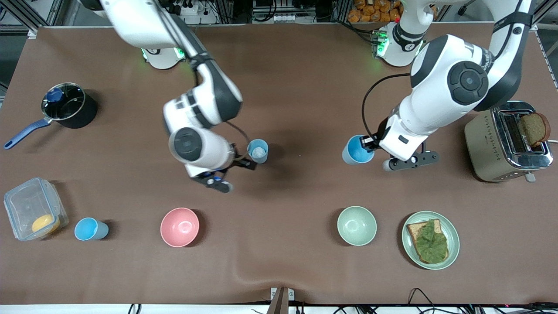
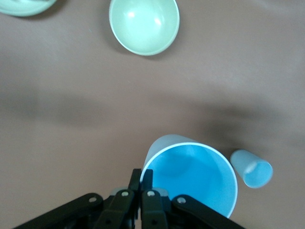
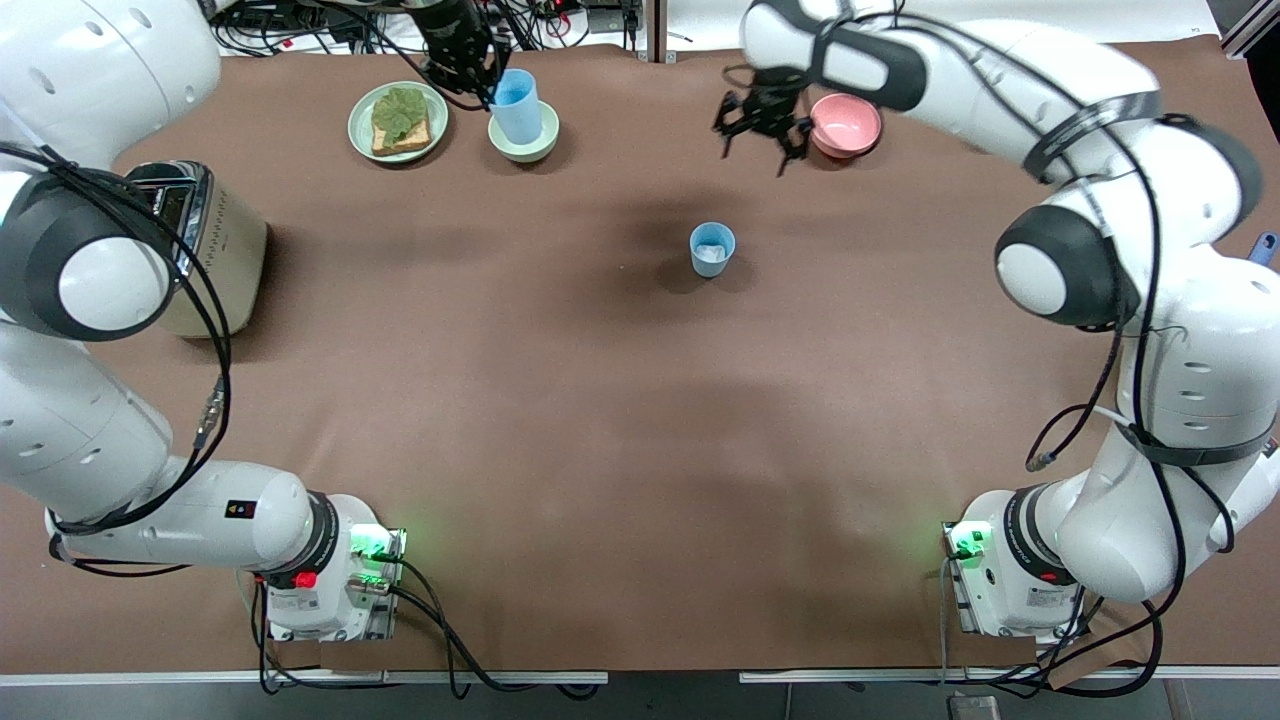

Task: Stack blue cups with both arms
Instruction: 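Carry the cup to the table middle with the right gripper and set it down, then lower the left gripper's cup into the placed cup while the right gripper withdraws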

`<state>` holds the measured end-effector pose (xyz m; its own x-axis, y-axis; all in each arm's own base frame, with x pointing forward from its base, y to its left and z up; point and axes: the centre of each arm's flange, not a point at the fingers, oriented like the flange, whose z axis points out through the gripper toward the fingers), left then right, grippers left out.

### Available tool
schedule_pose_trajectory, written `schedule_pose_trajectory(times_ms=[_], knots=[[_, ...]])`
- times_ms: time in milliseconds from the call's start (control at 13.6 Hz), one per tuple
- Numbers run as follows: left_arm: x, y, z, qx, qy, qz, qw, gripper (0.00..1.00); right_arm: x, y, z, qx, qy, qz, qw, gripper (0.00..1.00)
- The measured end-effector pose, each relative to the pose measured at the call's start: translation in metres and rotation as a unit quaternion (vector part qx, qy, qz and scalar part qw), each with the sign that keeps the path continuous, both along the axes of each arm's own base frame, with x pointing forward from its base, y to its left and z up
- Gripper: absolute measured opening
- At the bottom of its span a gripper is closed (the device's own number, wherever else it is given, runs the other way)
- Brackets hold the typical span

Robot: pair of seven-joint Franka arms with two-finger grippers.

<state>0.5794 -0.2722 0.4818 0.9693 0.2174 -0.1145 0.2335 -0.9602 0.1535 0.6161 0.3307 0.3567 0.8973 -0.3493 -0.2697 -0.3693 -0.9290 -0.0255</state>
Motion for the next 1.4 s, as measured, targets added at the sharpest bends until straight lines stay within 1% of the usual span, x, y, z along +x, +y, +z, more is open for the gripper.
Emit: schedule_pose_trajectory(times_ms=[147, 368, 515, 588, 735, 882, 956, 1029, 1176, 1324, 1397], knots=[[-0.013, -0.042, -0.01, 0.0, 0.018, 0.022, 1.0, 0.03, 0.014, -0.053, 0.016, -0.011, 0.008, 0.033, 0.999, 1.0], [-0.041, -0.124, -0.029, -0.003, 0.038, 0.067, 0.997, 0.03, 0.032, -0.159, 0.043, 0.001, 0.029, 0.081, 0.996, 1.0], [-0.058, -0.171, -0.044, -0.015, 0.039, 0.1, 0.994, 0.03, 0.035, -0.233, 0.057, -0.004, 0.041, 0.112, 0.993, 1.0], [-0.065, -0.19, -0.053, -0.02, 0.037, 0.117, 0.992, 0.03, 0.035, -0.262, 0.063, -0.005, 0.043, 0.128, 0.991, 1.0], [-0.079, -0.22, -0.075, -0.014, 0.027, 0.13, 0.991, 0.03, 0.033, -0.304, 0.076, -0.008, 0.039, 0.162, 0.986, 1.0], [-0.09, -0.241, -0.097, -0.008, 0.02, 0.135, 0.991, 0.03, 0.026, -0.338, 0.099, -0.004, 0.025, 0.181, 0.983, 1.0], [-0.094, -0.249, -0.106, -0.01, 0.016, 0.134, 0.991, 0.03, 0.017, -0.351, 0.113, -0.002, 0.017, 0.181, 0.983, 1.0], [-0.096, -0.255, -0.114, -0.01, 0.012, 0.132, 0.991, 0.03, 0.006, -0.36, 0.129, -0.004, 0.003, 0.179, 0.984, 1.0], [-0.101, -0.265, -0.13, -0.009, 0.005, 0.127, 0.992, 0.03, -0.022, -0.371, 0.16, -0.012, -0.036, 0.174, 0.984, 1.0], [-0.106, -0.272, -0.147, 0.002, -0.002, 0.122, 0.992, 0.03, -0.047, -0.377, 0.188, -0.023, -0.062, 0.174, 0.983, 1.0], [-0.107, -0.275, -0.155, 0.005, -0.007, 0.121, 0.993, 0.03, -0.053, -0.377, 0.199, -0.03, -0.072, 0.177, 0.981, 1.0]])
